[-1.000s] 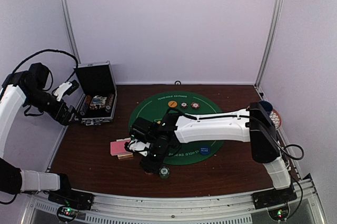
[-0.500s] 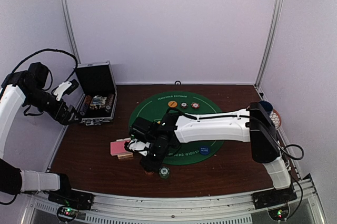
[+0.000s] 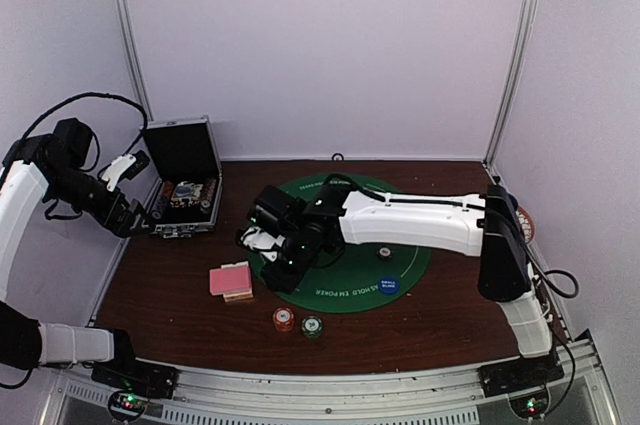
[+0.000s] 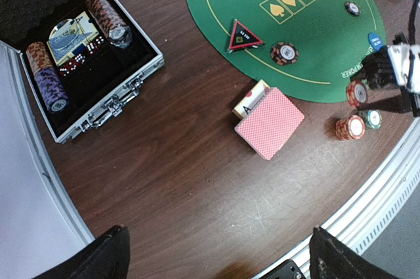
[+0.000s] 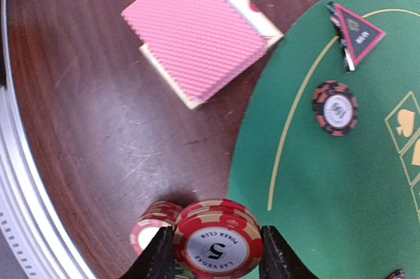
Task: Distribute texas hold em gaming equipment
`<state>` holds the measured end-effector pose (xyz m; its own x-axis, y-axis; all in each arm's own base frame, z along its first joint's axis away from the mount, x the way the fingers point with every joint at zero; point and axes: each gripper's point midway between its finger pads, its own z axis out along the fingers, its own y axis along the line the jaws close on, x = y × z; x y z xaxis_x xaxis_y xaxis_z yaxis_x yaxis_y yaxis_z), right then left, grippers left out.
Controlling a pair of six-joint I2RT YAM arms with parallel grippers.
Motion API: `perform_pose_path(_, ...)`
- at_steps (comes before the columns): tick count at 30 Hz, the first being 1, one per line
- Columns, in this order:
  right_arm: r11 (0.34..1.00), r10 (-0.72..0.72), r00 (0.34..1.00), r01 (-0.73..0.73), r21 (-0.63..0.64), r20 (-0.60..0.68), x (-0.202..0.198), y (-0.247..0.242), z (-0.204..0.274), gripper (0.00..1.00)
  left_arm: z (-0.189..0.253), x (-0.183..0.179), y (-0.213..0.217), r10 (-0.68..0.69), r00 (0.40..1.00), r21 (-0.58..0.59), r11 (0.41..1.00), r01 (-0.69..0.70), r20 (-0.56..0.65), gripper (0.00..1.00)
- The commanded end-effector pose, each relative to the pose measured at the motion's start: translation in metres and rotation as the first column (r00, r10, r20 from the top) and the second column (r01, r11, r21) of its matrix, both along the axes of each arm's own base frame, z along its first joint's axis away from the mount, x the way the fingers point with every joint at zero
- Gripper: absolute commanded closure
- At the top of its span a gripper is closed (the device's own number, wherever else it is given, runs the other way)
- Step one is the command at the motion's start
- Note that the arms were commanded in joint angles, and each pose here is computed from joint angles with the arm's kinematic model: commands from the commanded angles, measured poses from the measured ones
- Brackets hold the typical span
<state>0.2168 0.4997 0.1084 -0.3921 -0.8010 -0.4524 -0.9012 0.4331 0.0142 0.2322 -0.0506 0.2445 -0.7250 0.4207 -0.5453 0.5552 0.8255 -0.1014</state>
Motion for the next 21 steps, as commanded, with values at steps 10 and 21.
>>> perform_pose_path(10,0.956,-0.293,0.954,0.291,0.033,0.068,0.119,-0.024,-0.009,0.91,0.008,0.002,0.002,-0.003,0.999,0.009,1.0,0.003,0.033,0.02)
perform_pose_path(21,0.906,-0.422,0.903,0.417,0.077,0.078,0.176,-0.026,-0.044,0.91,0.005,0.003,0.0,-0.008,1.0,-0.005,1.0,0.009,0.02,0.03)
